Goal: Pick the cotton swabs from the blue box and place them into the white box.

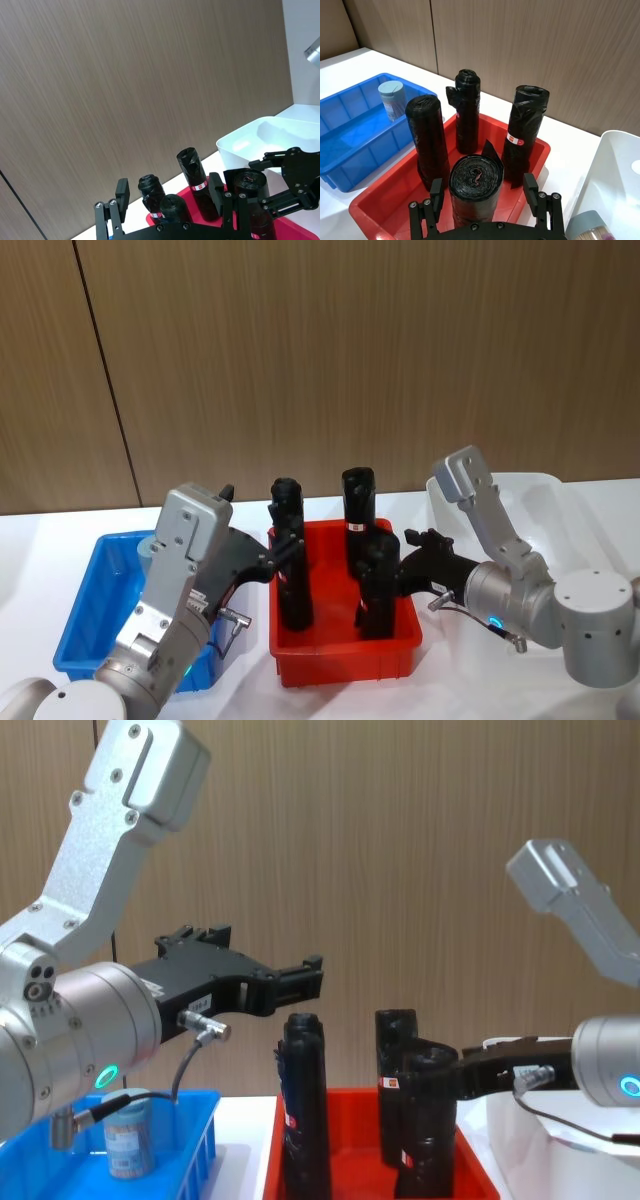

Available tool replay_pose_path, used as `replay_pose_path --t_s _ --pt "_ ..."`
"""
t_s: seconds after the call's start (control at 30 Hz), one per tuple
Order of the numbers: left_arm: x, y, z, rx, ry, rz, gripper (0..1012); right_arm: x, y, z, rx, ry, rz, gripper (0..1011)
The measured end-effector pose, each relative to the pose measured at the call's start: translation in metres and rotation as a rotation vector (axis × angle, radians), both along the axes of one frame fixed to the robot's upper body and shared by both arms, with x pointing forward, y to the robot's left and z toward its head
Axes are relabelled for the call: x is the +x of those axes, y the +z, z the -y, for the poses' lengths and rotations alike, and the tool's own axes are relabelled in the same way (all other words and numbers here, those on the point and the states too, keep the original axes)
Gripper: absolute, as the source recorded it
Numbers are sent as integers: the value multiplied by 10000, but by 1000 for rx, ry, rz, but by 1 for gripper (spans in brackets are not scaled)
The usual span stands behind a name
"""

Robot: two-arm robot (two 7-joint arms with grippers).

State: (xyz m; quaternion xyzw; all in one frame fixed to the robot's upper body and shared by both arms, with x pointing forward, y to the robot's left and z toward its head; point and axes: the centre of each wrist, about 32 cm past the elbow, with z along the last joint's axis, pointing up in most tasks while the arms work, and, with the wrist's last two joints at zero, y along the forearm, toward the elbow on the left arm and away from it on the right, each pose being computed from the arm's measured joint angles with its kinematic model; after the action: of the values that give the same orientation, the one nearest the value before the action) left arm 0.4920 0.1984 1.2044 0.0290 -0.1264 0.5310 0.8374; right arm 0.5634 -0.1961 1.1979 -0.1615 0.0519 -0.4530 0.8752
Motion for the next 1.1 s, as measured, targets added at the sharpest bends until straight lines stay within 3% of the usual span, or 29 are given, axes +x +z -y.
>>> replay_pose_path --t_s 0.2,0.4,0.5,0.57,0.63,0.73,1.1 --pt "0 0 0 0 0 0 1004 28 -4 -36 -8 3 -4 980" --pt "0 0 0 0 0 0 1004 41 -5 -57 -12 5 -7 837" --pt "0 0 0 0 0 0 1004 45 -3 -67 -12 8 -8 719" --pt "0 0 0 0 0 0 1004 45 -2 -69 -13 10 -8 707" --pt "0 0 0 0 0 0 1004 45 -2 -71 -13 12 -9 600" --pt "0 0 0 0 0 0 1004 44 -1 -71 -13 13 -9 528" --pt "0 0 0 0 0 0 1004 17 73 -59 -7 19 16 509"
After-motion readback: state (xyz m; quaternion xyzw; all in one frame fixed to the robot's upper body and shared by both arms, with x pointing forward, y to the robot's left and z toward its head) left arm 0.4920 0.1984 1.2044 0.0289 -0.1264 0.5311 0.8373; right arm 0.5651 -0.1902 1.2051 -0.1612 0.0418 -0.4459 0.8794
